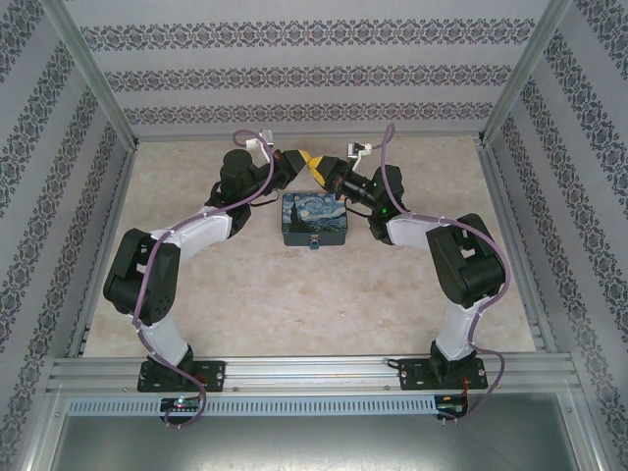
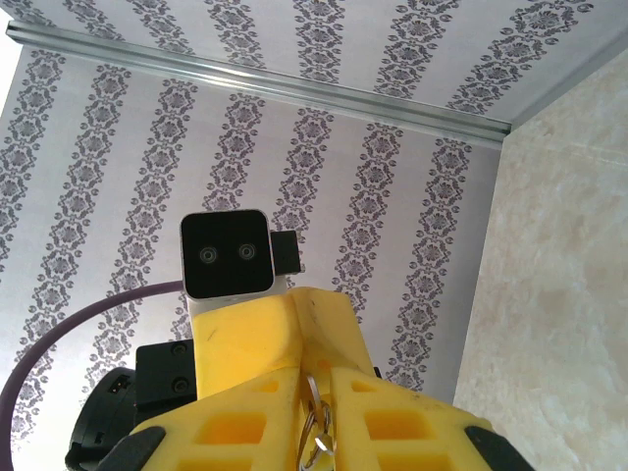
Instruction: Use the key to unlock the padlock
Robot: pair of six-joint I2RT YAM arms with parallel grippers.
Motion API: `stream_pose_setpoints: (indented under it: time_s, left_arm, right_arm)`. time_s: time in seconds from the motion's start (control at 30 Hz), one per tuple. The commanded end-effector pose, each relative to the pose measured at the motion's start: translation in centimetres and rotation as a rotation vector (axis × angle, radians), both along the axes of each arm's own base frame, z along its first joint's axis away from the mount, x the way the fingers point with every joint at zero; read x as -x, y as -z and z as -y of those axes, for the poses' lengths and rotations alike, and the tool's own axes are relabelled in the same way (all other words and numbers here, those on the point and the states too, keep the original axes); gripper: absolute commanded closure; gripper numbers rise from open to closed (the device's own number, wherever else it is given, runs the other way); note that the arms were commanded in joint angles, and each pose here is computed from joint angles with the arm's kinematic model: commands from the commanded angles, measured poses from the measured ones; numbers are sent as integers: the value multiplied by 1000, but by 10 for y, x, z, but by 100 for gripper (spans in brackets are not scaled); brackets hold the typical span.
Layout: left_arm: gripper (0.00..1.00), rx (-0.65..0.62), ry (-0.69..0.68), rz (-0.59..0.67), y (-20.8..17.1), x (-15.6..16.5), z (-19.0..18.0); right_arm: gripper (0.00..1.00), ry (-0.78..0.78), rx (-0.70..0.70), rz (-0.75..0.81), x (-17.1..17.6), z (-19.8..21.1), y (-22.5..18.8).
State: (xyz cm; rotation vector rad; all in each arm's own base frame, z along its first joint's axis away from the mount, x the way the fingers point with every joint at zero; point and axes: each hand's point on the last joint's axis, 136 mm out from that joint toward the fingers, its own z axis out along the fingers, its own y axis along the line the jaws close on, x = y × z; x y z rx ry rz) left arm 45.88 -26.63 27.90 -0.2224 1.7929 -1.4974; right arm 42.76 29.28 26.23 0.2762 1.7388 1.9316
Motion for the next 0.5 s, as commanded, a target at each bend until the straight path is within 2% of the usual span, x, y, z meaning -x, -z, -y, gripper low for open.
stream_pose_setpoints:
  time_s: [0.0,0.47]
  left_arm:
    - [100,19,39,37,-8,5,5]
    - [100,6,74,19,-4,9,10]
  right_arm:
    - [84,-21,-15,43,0,-2,-10]
    - [100,-15,-2,28,-1,4,-3]
